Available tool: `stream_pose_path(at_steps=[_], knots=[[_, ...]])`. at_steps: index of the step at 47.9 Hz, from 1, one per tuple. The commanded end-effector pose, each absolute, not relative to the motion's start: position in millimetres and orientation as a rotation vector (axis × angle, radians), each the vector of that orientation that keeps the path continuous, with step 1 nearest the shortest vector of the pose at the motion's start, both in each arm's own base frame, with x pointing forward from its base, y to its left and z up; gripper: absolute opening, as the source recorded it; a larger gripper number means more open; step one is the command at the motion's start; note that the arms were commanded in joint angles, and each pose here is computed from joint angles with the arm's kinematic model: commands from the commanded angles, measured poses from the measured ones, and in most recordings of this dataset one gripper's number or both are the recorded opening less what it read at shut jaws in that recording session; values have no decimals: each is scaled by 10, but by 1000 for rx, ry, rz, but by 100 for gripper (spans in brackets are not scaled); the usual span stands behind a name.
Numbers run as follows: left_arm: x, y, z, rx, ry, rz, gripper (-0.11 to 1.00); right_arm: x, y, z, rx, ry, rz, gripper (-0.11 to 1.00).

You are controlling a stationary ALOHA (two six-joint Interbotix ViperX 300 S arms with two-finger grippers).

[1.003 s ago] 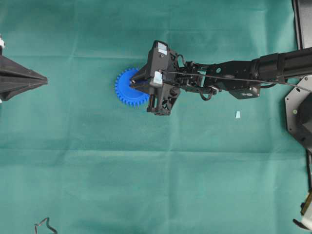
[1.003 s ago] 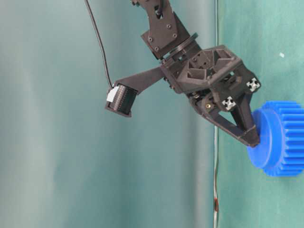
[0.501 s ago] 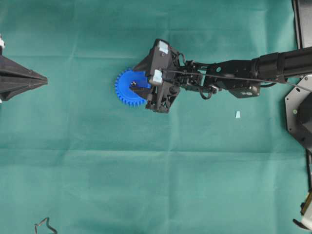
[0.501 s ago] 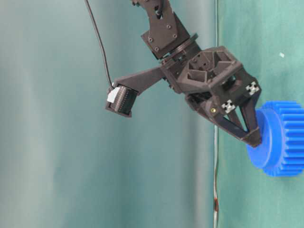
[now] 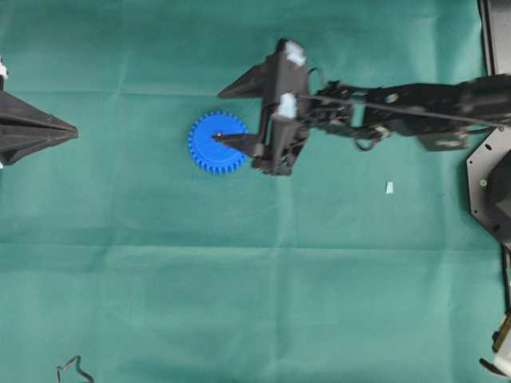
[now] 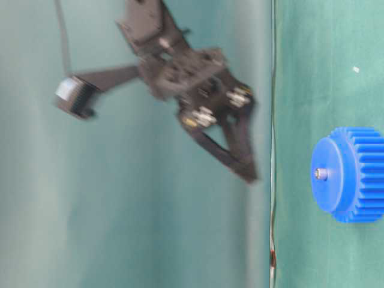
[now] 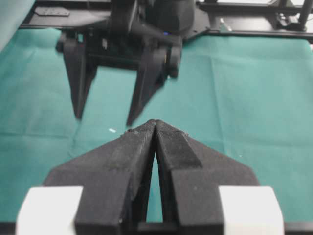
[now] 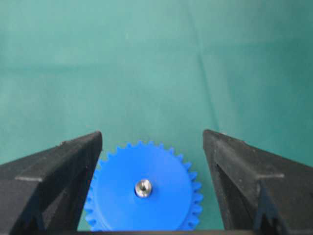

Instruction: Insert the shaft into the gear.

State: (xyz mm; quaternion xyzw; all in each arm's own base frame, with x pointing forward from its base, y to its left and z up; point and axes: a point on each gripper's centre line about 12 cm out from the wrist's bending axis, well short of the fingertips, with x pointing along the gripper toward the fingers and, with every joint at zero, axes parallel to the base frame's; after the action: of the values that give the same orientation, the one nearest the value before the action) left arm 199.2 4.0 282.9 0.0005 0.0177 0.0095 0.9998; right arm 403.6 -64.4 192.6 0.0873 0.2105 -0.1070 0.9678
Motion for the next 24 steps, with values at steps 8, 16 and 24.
stream_pose_path(at_steps=[8, 16, 24], knots=[[2019, 40, 2917, 1, 17, 19, 0, 3718, -590, 2458, 166, 299, -205, 86], [2018, 37, 2911, 3, 18, 17, 0, 3432, -547, 2631, 163, 248, -201, 86], [2018, 37, 2911, 3, 18, 17, 0, 3102, -499, 2746, 159, 199, -197, 86]])
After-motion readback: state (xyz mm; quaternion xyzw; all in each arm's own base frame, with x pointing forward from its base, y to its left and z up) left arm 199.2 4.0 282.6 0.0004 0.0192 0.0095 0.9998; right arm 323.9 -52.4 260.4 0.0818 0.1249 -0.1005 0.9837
